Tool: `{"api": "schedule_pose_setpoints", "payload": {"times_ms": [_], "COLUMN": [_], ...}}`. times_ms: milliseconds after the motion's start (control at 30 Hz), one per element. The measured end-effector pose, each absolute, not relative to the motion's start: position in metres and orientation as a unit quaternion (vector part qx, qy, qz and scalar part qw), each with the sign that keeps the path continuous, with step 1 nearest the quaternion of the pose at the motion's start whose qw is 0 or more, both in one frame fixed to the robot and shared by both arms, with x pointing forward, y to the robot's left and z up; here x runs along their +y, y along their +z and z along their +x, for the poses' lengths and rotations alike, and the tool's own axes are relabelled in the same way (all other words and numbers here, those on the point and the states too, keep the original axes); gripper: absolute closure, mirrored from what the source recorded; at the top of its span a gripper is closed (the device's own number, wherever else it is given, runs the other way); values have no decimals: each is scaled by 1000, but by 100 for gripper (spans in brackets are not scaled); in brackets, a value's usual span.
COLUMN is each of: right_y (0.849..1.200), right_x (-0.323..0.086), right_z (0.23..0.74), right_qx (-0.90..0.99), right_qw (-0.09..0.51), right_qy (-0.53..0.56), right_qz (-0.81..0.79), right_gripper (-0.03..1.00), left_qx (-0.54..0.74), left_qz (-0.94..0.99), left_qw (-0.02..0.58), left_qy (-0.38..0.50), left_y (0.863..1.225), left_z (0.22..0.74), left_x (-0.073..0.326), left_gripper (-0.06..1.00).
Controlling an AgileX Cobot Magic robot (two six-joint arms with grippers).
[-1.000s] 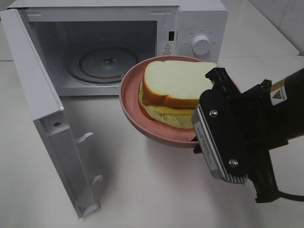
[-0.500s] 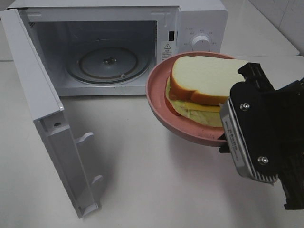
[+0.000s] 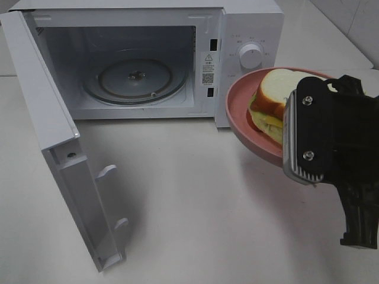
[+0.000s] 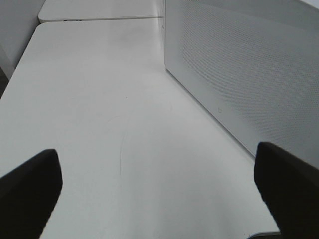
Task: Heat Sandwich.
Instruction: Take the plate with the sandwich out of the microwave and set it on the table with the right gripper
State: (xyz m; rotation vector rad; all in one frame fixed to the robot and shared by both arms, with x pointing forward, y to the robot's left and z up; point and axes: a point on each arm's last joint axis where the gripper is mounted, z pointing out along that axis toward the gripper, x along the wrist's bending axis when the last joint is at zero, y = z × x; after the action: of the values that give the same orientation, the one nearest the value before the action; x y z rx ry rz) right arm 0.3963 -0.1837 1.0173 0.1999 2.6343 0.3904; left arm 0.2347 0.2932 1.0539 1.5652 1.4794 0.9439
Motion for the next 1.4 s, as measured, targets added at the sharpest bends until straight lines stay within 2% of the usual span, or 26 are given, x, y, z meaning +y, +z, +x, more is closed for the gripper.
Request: {"api": "schedule_pose_setpoints", "payload": {"times_ms": [700,1000,1400], "right_y": [1014,1013,1002], "right_x": [-209,-213,-212], "right_z": [396,395,408], "right_qx": [913,874,833], "right_qw": [232,225,254], "right_qy": [62,66,43], "right_qz": [329,425,489], "right_gripper": [91,91,91], "left_qx": [581,581,581], "left_qz": [614,614,614], "left_qw": [385,385,385], "left_qy": [370,370,370], "left_y": [1054,1054,1054], "left_z": [235,235,235], "left_x": [293,293,293], "left_gripper": [-5,-5,-5]}}
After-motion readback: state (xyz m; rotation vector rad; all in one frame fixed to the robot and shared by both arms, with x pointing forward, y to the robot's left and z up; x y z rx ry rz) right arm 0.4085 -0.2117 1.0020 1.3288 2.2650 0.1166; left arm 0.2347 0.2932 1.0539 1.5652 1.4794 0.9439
